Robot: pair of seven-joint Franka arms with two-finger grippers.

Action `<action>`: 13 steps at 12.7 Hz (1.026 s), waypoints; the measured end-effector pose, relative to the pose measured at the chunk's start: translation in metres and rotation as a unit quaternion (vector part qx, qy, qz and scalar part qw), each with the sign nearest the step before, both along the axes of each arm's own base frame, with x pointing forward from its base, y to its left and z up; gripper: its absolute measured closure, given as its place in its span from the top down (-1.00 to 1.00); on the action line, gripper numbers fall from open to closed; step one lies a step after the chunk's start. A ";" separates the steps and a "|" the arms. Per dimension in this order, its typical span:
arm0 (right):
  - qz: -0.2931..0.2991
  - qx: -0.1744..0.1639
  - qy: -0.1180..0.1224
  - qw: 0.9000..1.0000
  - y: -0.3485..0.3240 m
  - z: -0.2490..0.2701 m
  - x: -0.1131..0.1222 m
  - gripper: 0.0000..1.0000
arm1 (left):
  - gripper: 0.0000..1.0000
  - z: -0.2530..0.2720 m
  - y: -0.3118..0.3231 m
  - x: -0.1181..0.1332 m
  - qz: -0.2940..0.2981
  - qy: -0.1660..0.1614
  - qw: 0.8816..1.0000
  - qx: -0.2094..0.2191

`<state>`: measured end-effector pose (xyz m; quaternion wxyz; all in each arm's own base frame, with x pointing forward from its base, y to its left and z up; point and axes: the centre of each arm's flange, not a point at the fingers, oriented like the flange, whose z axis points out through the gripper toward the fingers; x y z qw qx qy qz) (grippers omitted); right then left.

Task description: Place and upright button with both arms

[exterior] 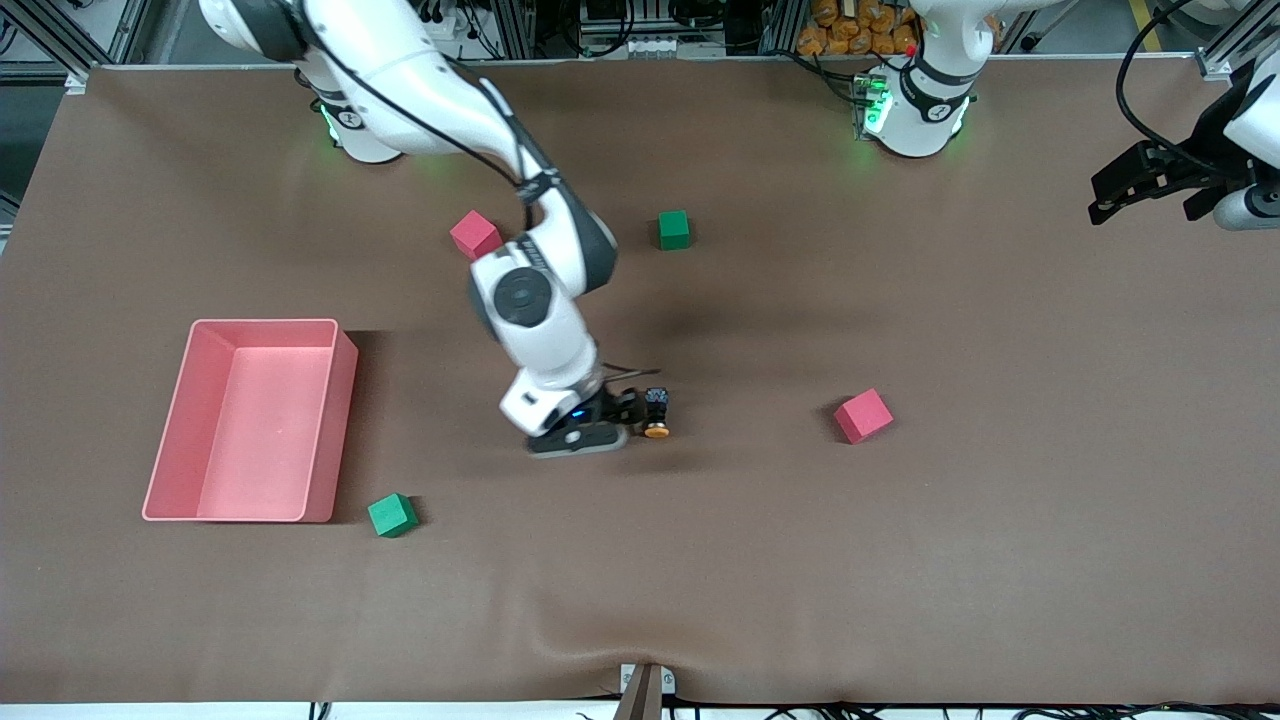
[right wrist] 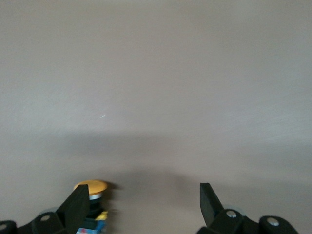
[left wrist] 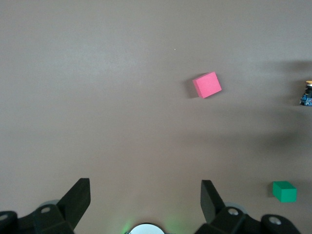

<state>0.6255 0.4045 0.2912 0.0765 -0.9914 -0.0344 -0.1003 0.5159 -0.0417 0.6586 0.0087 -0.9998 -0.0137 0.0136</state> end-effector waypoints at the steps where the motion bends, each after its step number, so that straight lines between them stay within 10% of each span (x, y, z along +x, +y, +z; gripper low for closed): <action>1: 0.011 -0.008 0.006 1.000 -0.031 0.020 0.012 1.00 | 1.00 0.000 0.000 0.000 -0.001 0.000 1.000 0.000; 13: 0.050 -0.057 0.101 0.992 -0.378 0.209 -0.010 1.00 | 1.00 -0.007 -0.007 0.003 -0.009 0.007 1.000 0.000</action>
